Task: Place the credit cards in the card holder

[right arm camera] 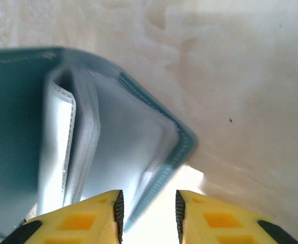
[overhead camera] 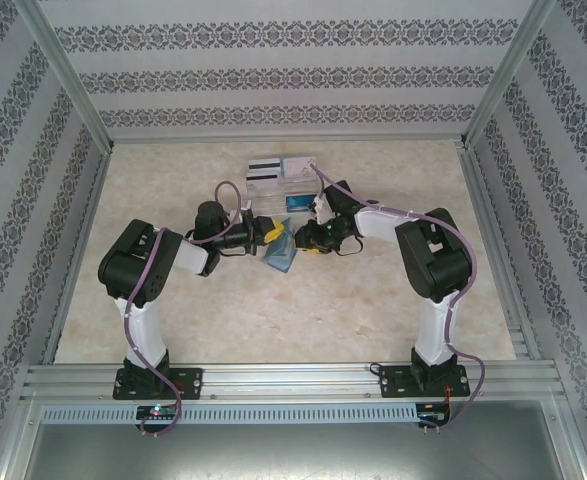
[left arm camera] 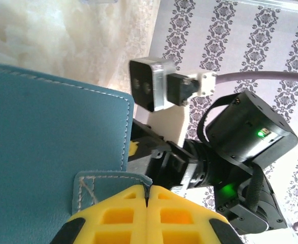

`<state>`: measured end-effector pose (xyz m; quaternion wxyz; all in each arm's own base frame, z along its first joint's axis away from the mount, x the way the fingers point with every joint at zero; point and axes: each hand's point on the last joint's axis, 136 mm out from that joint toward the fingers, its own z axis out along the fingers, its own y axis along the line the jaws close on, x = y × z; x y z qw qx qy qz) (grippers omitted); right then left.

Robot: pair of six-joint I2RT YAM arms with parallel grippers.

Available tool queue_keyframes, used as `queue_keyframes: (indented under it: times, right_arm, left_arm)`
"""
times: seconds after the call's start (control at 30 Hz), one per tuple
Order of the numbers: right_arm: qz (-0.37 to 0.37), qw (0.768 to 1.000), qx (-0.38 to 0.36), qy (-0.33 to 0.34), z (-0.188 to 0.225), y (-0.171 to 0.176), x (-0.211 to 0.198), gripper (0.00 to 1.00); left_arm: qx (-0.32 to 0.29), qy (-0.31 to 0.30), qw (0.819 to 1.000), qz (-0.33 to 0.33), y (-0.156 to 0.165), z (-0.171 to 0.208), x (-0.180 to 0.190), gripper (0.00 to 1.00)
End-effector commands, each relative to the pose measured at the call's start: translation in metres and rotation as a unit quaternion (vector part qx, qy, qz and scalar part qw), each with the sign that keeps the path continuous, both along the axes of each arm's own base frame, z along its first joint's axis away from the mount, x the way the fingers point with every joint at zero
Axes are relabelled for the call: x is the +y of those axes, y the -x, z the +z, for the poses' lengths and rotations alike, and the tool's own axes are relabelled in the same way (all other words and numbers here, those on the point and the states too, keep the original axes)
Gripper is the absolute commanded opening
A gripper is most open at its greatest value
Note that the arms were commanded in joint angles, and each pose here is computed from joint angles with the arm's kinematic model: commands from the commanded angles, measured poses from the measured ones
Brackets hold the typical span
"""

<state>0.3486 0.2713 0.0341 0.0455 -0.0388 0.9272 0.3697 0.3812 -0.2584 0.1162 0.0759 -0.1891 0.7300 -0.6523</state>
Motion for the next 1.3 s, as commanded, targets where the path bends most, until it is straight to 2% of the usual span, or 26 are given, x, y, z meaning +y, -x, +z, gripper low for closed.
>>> queue_keyframes:
  times: [0.0, 0.1, 0.2, 0.27, 0.3, 0.37, 0.43, 0.53, 0.6, 0.63, 0.8, 0.9, 1.0, 1.13, 1.27]
  right_arm:
    - [0.006, 1.000, 0.023, 0.004, -0.011, 0.012, -0.003, 0.45]
    - [-0.014, 0.999, 0.027, -0.015, -0.007, 0.009, -0.014, 0.47]
    - [-0.023, 0.999, 0.028, -0.014, -0.004, 0.009, -0.027, 0.49]
    - [-0.032, 0.999, 0.025, -0.013, 0.000, 0.007, -0.037, 0.50]
    - [-0.034, 0.999, 0.026, -0.014, 0.001, 0.006, -0.041, 0.50]
    - [-0.043, 0.999, 0.022, -0.013, 0.004, 0.004, -0.049, 0.50]
    - [-0.046, 0.999, 0.022, -0.009, 0.004, 0.001, -0.056, 0.51]
    - [-0.054, 0.998, 0.018, 0.008, 0.002, -0.003, -0.068, 0.51]
    - [-0.055, 0.998, 0.014, 0.024, 0.002, -0.003, -0.075, 0.51]
    - [-0.055, 0.998, 0.012, 0.028, 0.003, -0.004, -0.077, 0.51]
    - [-0.052, 0.998, 0.001, 0.024, 0.013, -0.008, -0.079, 0.51]
    - [-0.043, 0.999, -0.007, 0.019, 0.018, -0.012, -0.070, 0.52]
    - [-0.025, 1.000, -0.012, 0.015, 0.021, -0.015, -0.056, 0.52]
    - [0.000, 0.999, -0.024, 0.041, 0.019, -0.019, -0.037, 0.54]
    - [0.011, 0.999, -0.026, 0.036, 0.016, -0.020, -0.020, 0.54]
  left_arm:
    - [-0.052, 0.007, 0.998, -0.027, -0.001, 0.017, -0.012, 0.00]
    - [-0.043, -0.029, 0.998, -0.041, 0.003, 0.001, -0.013, 0.00]
    - [-0.030, -0.100, 0.992, -0.065, 0.013, -0.024, -0.010, 0.00]
    - [-0.026, -0.161, 0.982, -0.092, 0.022, -0.040, -0.007, 0.02]
    - [-0.018, -0.186, 0.977, -0.104, 0.028, -0.047, -0.005, 0.05]
    - [-0.013, -0.213, 0.969, -0.124, 0.035, -0.056, -0.004, 0.19]
    - [-0.011, -0.207, 0.969, -0.134, 0.038, -0.058, -0.007, 0.30]
    - [-0.007, -0.200, 0.969, -0.146, 0.040, -0.059, -0.013, 0.53]
    - [-0.005, -0.199, 0.968, -0.153, 0.041, -0.059, -0.016, 0.63]
    - [-0.005, -0.199, 0.967, -0.158, 0.042, -0.059, -0.017, 0.71]
    - [-0.019, -0.235, 0.959, -0.159, 0.037, -0.047, -0.007, 0.74]
    - [-0.010, -0.346, 0.920, -0.183, 0.042, -0.051, 0.017, 0.75]
    - [-0.004, -0.418, 0.887, -0.195, 0.042, -0.050, 0.037, 0.76]
    - [-0.015, -0.446, 0.874, -0.194, 0.036, -0.045, 0.042, 0.80]
    - [-0.016, -0.491, 0.846, -0.209, 0.032, -0.058, 0.046, 0.80]
